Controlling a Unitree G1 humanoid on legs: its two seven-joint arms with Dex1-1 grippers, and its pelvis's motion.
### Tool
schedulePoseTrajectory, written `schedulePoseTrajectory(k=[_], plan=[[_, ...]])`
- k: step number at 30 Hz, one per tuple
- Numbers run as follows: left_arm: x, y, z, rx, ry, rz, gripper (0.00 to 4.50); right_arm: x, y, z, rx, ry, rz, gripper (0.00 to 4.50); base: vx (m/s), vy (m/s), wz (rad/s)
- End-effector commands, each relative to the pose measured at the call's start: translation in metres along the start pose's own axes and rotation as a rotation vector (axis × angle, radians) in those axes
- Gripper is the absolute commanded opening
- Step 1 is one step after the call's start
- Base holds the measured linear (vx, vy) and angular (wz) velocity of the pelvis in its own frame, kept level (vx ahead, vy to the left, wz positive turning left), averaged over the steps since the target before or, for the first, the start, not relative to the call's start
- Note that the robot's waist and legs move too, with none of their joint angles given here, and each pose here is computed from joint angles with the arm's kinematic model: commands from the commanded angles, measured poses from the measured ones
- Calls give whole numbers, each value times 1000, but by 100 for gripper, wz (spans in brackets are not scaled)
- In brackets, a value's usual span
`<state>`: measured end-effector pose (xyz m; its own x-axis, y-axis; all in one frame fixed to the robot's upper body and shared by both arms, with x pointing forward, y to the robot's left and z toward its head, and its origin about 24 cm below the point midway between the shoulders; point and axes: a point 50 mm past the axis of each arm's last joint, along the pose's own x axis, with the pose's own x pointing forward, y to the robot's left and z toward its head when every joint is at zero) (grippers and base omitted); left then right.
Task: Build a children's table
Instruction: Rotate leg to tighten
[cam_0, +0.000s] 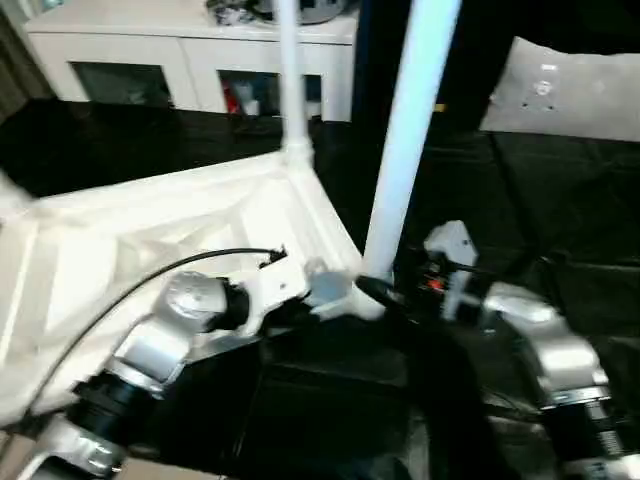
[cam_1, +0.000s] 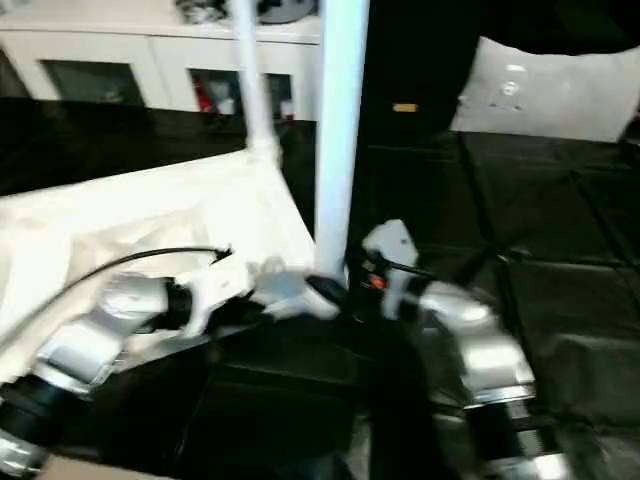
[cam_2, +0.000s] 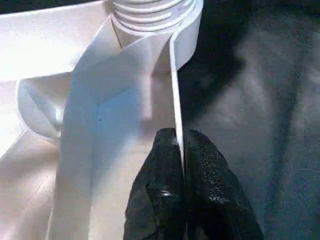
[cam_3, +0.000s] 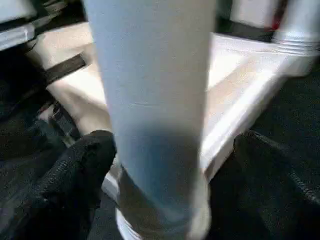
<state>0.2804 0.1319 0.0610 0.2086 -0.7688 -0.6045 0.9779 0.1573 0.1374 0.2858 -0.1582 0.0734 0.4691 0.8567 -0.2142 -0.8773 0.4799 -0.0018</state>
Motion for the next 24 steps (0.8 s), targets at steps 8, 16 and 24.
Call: schedulePoseTrajectory(k=[8, 16, 24], plan=[[-5, 5, 8, 195, 37, -153, 0, -5, 5, 0, -117, 109, 193, 442, 0, 0, 0], [-7, 6, 5, 209, 48, -164, 0, 1, 10, -3, -53, 94, 248, 408, 0, 0, 0], [-9, 0, 0, 197, 39, -181, 0, 1, 18, -5, 6, 84, 319, 330, 0, 0, 0]])
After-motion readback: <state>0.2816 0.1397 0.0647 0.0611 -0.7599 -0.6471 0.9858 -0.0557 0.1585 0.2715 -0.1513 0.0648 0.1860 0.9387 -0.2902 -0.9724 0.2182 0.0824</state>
